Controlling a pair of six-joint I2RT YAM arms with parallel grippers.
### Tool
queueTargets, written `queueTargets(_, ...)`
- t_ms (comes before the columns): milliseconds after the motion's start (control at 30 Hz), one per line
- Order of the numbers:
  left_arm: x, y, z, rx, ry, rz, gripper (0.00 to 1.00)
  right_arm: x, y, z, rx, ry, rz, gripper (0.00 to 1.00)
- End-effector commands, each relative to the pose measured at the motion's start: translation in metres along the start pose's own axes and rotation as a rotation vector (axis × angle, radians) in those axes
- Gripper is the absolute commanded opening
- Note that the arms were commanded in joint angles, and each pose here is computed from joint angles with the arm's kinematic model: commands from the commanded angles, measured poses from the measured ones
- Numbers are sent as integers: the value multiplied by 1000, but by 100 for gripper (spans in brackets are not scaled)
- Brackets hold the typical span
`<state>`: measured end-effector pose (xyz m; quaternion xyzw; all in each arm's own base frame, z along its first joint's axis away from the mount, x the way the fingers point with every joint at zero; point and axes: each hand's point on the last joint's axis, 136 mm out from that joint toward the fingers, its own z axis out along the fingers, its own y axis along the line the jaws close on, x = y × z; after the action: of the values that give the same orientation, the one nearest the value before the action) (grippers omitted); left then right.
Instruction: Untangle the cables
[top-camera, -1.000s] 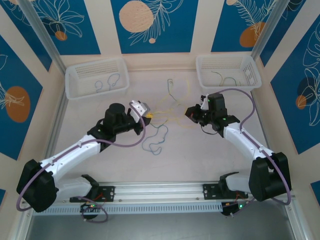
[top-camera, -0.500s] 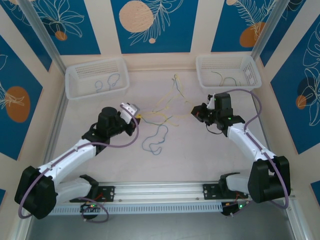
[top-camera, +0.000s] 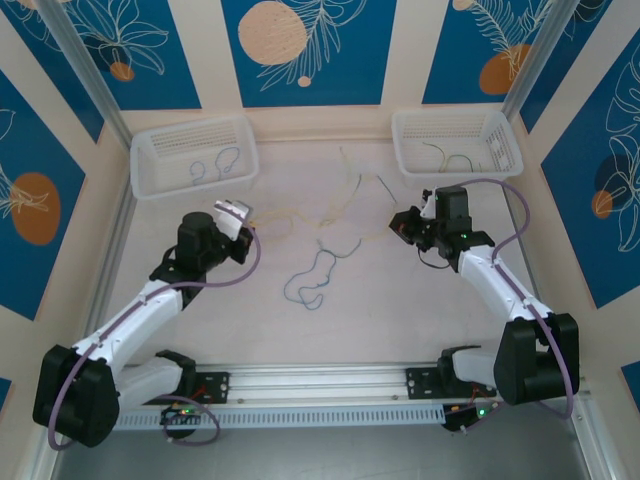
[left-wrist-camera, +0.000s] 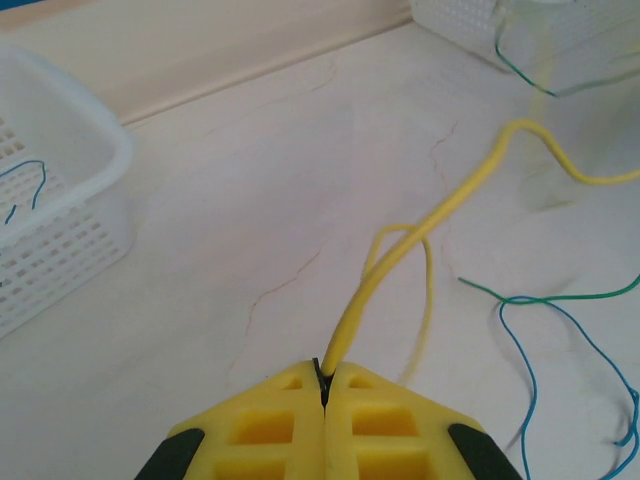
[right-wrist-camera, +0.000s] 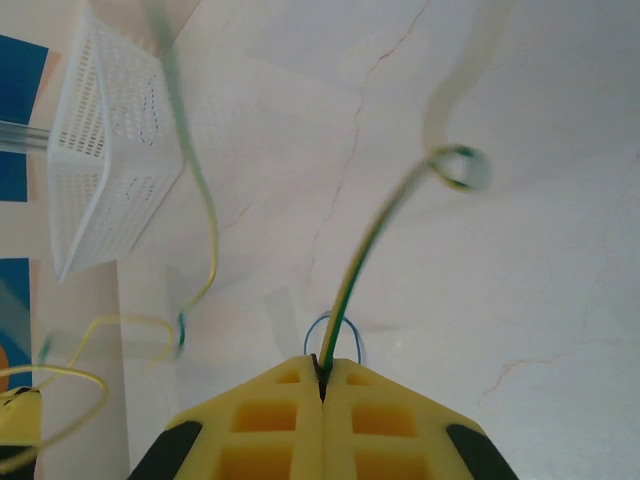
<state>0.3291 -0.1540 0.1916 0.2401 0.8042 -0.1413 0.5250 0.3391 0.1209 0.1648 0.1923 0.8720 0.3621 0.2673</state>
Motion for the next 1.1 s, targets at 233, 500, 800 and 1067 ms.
queueTargets(233,-18,-16,10,119,-26,-74,0,8,33,8,-108,32,-78,0)
queueTargets(500,-30,-28,26,190,-22,-107,0,13,72,8,-225,53,-157,0)
queueTargets(800,-39,-16,32,114,-20,-145,0,28,74,23,-223,124,-151,0)
queueTargets(1067,-87,34,19,-69,-37,-178,0,44,60,39,-189,185,-130,0)
